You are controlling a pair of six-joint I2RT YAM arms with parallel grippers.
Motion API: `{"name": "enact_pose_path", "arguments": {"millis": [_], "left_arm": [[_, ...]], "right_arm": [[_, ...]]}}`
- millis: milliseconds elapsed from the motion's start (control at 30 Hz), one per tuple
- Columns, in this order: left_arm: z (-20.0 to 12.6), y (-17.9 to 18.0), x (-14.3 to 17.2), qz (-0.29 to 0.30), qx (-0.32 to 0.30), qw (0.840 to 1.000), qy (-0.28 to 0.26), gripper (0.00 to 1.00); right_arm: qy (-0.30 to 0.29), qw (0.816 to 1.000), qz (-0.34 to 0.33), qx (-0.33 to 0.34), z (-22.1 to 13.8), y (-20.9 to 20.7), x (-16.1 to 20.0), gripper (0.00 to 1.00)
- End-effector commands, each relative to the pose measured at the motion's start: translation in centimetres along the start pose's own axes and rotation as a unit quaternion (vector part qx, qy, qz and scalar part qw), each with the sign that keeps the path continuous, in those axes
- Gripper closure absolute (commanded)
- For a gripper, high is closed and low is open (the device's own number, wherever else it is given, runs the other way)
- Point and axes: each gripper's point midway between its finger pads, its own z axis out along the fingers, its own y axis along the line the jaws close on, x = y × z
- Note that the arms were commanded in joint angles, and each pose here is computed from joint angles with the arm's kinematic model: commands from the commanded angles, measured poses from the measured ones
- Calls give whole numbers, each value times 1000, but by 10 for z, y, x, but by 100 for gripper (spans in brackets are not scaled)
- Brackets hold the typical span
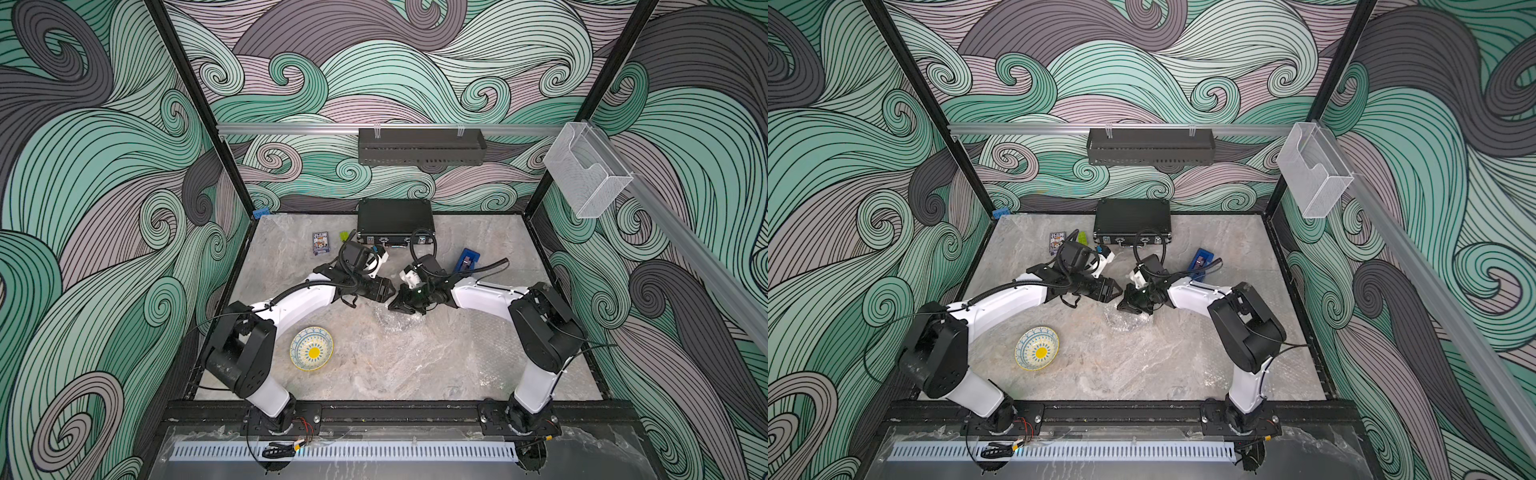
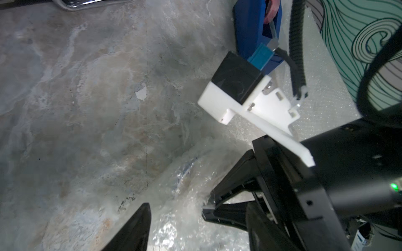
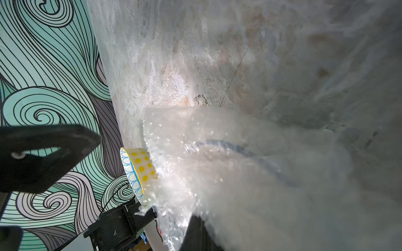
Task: Wrap bowls in bubble wrap
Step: Stick the tape on the bubble wrap.
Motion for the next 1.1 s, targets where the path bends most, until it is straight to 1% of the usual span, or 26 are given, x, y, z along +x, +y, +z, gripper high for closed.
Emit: {"name": "enact_pose_path", "arguments": {"millis": [0,167,233,333,400,467,633,767,833,933,967,1000,1067], "left_arm": [[6,0,2,24,12,999,37,34],[17,5,6,15,16,999,49,36],[23,13,10,7,3,998,60,37],[31,20,14,-2,1,998,69,39],[36,28,16,-12,-14,997,75,40],[39,31,17,-21,-14,996,87,40],[48,37,17,-39,-16,994,96,40],[55,27,26,-51,22,991,121,40],[55,16,29,-57,53,989,128,41],[49,4,28,-61,86,986,126,45],[47,1,27,-62,95,986,124,48],[45,-2,27,-62,105,985,122,55],[42,-9,24,-65,125,983,118,63]], "right_arm": [[5,1000,-4,4,3,-5,1,100],[7,1000,-4,5,4,-7,3,100],[9,1000,-4,4,3,-7,3,100],[8,1000,-4,4,3,-6,4,100],[8,1000,-5,5,3,-7,4,100],[8,1000,-5,7,3,-8,4,100],[11,1000,-5,7,3,-9,6,100],[11,1000,-6,6,3,-9,7,100],[10,1000,-6,7,3,-9,6,100],[10,1000,-8,10,1,-11,7,100],[10,1000,-9,11,1,-11,8,100],[9,1000,-10,12,1,-11,8,100],[8,1000,-12,14,0,-12,8,100]]}}
